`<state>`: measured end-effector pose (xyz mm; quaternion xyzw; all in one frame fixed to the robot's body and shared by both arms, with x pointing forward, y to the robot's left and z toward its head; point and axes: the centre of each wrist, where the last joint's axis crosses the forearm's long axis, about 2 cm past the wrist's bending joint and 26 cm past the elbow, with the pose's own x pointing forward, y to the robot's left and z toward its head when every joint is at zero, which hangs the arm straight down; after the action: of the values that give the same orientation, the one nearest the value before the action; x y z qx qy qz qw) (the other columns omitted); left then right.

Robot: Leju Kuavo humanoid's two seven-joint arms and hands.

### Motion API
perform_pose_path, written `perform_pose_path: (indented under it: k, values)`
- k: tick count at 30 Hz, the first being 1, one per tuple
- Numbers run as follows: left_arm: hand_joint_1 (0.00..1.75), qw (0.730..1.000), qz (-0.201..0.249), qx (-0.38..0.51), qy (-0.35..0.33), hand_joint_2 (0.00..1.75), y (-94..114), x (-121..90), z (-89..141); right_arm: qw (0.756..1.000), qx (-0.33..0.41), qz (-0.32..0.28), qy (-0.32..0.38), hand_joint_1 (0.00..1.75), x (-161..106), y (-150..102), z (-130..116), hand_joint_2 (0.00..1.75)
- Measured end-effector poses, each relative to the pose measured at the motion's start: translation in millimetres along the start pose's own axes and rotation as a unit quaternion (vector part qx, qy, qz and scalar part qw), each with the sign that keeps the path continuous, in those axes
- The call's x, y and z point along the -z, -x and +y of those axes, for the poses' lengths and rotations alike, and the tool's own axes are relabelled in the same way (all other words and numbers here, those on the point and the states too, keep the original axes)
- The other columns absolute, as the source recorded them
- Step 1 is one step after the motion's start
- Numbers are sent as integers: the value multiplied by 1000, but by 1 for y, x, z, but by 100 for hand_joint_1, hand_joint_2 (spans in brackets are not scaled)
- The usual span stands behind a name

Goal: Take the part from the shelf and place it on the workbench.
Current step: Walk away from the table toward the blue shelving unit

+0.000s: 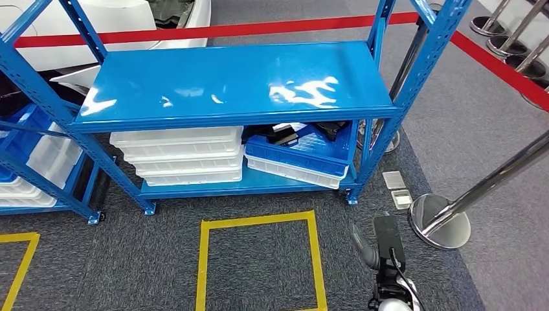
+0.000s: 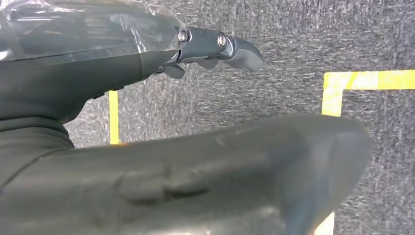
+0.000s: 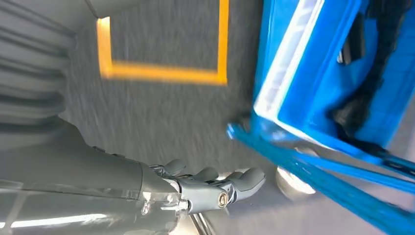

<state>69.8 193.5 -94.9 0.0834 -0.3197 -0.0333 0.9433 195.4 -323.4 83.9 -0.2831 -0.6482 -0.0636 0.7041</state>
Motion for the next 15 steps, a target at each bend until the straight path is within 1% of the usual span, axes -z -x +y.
perform_pose_path:
  k: [3,7,9,12,15]
  values:
    - [0,1000,1,0,0,0,0,0,0,998,59,35,1,0,-2,12,1,0]
    - [0,1000,2,0,0,0,0,0,0,995,77,60,5,0,-4,23,2,0]
    - [0,1000,4,0,0,0,0,0,0,993,85,84,12,0,-6,32,3,0]
    - [0,1000,9,1,0,0,0,0,0,986,95,133,29,0,-11,54,4,0]
    - [0,1000,14,2,-2,0,0,0,0,973,100,204,40,0,-20,81,7,0]
